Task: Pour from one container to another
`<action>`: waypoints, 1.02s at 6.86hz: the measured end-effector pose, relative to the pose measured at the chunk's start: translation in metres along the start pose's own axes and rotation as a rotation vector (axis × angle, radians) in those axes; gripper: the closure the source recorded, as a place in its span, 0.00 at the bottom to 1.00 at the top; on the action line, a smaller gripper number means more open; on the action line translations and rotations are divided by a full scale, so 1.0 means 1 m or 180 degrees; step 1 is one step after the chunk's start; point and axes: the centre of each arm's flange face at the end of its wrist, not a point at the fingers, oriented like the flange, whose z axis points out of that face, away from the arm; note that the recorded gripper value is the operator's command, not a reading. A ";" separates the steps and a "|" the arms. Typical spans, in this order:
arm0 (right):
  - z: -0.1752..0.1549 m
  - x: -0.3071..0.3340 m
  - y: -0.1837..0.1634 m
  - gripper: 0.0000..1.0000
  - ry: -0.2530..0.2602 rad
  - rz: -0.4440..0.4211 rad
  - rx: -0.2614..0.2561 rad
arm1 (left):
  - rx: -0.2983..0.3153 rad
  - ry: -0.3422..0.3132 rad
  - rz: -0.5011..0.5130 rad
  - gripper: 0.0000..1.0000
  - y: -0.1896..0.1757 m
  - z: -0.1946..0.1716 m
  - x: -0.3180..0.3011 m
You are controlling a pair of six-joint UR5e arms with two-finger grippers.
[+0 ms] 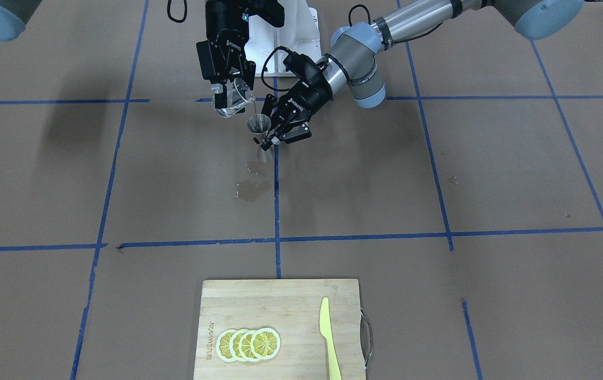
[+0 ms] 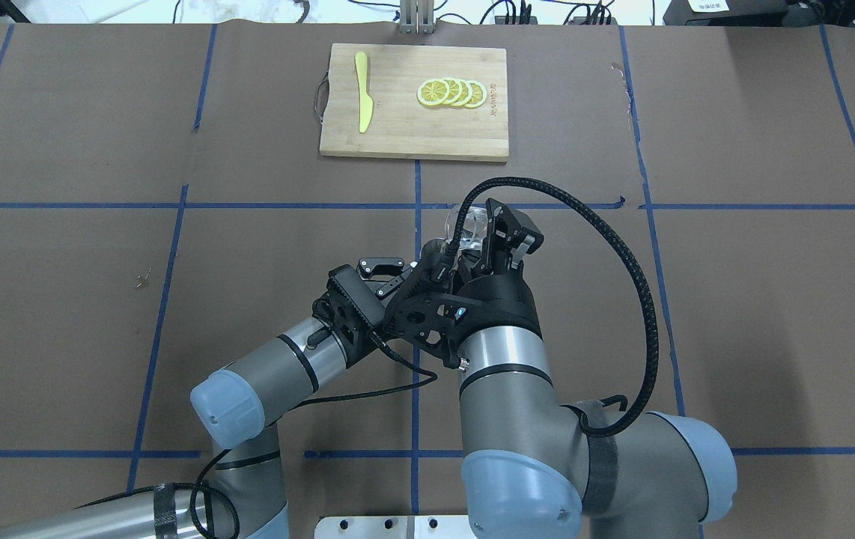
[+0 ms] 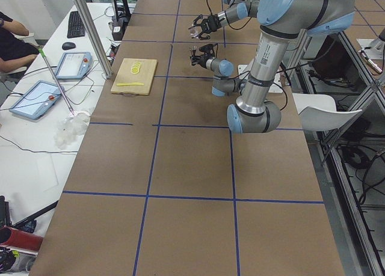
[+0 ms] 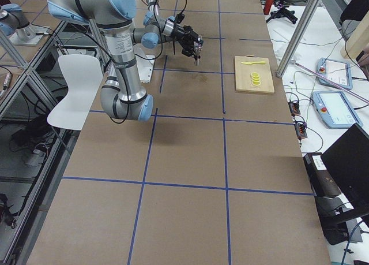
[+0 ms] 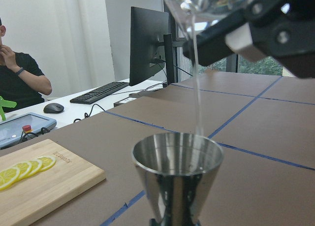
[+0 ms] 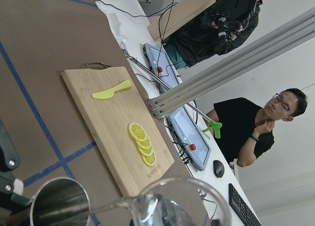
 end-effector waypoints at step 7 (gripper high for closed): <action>0.001 0.001 -0.001 1.00 0.0034 -0.0275 0.0005 | 0.0006 0.0010 -0.0008 1.00 -0.001 0.000 0.001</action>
